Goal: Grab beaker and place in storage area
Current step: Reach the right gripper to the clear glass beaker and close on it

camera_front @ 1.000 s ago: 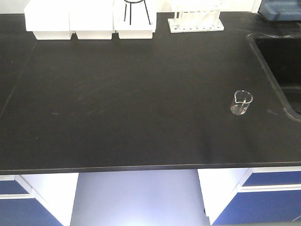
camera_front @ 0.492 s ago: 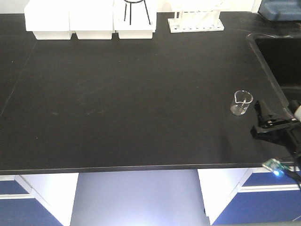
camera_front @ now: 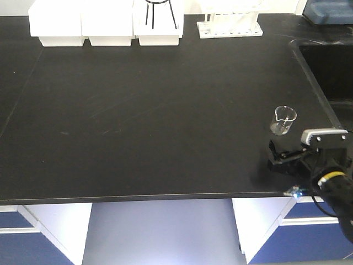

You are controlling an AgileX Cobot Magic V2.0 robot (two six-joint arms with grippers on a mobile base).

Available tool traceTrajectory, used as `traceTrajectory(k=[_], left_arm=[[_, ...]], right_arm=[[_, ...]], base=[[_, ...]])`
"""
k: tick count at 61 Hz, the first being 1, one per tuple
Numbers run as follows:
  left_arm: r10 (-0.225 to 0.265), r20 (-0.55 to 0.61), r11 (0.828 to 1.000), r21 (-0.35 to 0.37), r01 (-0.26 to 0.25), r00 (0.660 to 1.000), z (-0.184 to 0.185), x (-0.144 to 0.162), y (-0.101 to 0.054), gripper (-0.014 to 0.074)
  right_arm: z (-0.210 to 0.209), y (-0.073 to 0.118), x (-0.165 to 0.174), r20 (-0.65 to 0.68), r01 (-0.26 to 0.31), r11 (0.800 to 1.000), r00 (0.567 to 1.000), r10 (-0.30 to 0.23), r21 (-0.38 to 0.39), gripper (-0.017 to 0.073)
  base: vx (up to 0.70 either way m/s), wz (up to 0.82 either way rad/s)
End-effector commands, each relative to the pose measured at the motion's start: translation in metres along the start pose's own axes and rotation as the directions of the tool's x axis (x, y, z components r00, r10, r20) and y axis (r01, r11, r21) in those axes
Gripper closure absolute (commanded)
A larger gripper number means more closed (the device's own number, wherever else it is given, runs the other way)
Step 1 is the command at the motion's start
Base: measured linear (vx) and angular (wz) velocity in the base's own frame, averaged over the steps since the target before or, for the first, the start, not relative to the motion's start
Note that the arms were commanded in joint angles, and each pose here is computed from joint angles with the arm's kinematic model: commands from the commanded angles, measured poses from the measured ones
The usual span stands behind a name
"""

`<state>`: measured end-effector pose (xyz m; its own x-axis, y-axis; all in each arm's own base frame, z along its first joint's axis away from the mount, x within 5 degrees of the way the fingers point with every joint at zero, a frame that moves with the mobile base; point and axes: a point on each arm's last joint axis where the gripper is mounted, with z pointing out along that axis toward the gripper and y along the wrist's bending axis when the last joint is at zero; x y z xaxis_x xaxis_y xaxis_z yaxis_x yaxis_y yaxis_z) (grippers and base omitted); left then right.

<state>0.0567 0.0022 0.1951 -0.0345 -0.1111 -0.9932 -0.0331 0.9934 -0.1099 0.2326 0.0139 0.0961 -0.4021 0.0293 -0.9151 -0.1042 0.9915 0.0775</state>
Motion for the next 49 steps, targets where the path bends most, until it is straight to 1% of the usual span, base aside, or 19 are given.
traceTrajectory(k=[1,13,37,42,46,49], left_arm=[[-0.012,0.076,1.000,0.029,0.010,0.997,0.000,-0.001,-0.002,0.0602],[-0.012,0.076,1.000,0.029,0.010,0.997,0.000,-0.001,-0.002,0.0602],[-0.012,0.076,1.000,0.029,0.010,0.997,0.000,-0.001,-0.002,0.0602],[-0.012,0.076,1.000,0.029,0.010,0.997,0.000,-0.001,-0.002,0.0602],[-0.012,0.076,1.000,0.029,0.010,0.997,0.000,-0.001,-0.002,0.0602],[-0.012,0.076,1.000,0.029,0.010,0.997,0.000,-0.001,-0.002,0.0602]], right_arm=[[0.009,0.001,-0.034,0.275,0.017,1.000,0.961,-0.010,-0.024,0.0008],[0.033,-0.002,-0.040,0.306,0.021,0.999,0.952,-0.012,-0.025,0.0008],[0.077,-0.007,-0.042,0.335,0.022,0.999,0.942,-0.012,-0.026,0.0017],[0.081,-0.007,-0.043,0.340,0.023,0.999,0.940,-0.013,-0.026,0.0067],[0.081,-0.007,-0.042,0.338,0.022,0.999,0.941,-0.013,-0.026,0.0155],[0.081,-0.007,-0.042,0.338,0.022,0.999,0.941,-0.013,-0.026,0.0255]], base=[[0.00,0.00],[0.00,0.00],[0.00,0.00],[0.00,0.00],[0.00,0.00],[0.00,0.00]])
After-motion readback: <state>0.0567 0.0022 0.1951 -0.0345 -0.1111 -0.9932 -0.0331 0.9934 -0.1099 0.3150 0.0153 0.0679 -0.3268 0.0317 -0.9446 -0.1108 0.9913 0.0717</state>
